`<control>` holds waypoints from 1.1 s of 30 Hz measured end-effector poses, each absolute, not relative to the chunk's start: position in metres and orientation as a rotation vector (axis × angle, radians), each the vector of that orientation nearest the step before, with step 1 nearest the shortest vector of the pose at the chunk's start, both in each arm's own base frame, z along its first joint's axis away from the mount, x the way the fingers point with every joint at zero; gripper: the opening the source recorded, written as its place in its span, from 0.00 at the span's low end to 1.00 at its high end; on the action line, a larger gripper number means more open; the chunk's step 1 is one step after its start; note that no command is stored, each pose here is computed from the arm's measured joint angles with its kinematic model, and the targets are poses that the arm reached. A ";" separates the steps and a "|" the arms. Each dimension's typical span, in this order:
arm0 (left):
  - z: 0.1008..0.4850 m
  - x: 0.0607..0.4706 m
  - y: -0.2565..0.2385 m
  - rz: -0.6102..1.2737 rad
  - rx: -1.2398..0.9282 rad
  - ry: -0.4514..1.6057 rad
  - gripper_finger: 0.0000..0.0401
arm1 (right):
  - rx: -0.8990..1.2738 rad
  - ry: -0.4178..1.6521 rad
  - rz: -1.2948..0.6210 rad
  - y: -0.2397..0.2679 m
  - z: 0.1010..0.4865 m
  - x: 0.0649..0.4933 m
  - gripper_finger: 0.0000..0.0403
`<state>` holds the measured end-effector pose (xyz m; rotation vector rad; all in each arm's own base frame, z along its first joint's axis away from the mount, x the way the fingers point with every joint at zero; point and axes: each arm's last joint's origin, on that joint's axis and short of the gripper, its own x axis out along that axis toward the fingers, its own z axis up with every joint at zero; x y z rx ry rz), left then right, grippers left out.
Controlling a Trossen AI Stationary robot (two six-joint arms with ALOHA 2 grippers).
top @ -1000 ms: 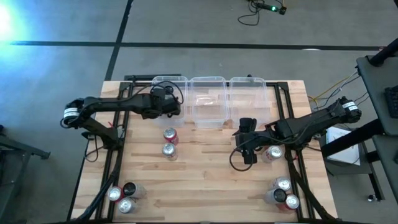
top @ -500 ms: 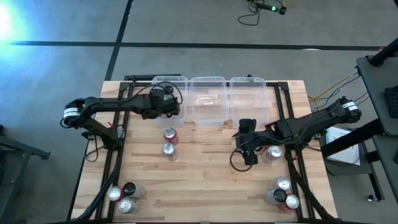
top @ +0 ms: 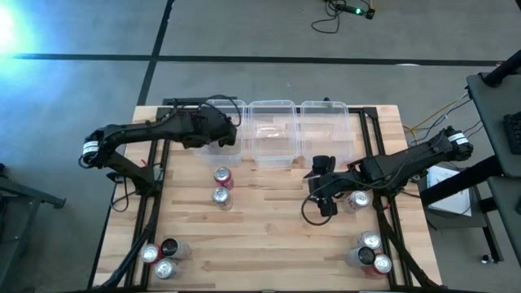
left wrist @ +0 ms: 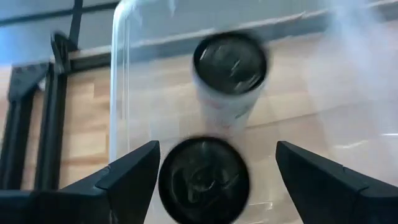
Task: Sort soda cans
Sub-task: Put the left pink-white soda can into the left transparent bin
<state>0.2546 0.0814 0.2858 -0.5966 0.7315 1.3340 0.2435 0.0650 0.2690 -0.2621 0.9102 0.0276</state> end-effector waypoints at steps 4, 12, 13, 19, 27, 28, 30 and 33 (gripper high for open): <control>0.324 0.257 0.075 1.247 -0.540 0.755 0.76 | -0.259 0.910 0.026 0.065 0.269 0.244 0.81; 0.396 0.256 0.015 0.850 -0.394 0.805 0.76 | -0.265 0.839 0.061 0.073 0.273 0.247 0.78; 0.401 0.256 0.004 0.794 -0.363 0.804 0.76 | -0.265 0.823 0.071 0.074 0.274 0.248 0.78; 0.410 0.243 -0.073 0.478 -0.201 0.822 0.76 | -0.271 0.685 0.170 0.080 0.284 0.256 0.76; 0.402 0.201 -0.147 0.393 -0.323 0.838 0.76 | -0.273 0.507 0.248 0.091 0.286 0.280 0.85; 0.399 0.196 -0.153 0.413 -0.352 0.843 0.76 | -0.281 0.502 0.256 0.094 0.283 0.283 0.87; 0.393 0.182 -0.162 0.471 -0.421 0.856 0.76 | -0.271 0.456 0.270 0.103 0.278 0.292 0.90; 0.382 0.166 -0.171 0.560 -0.527 0.871 0.76 | -0.264 0.411 0.301 0.119 0.269 0.302 0.92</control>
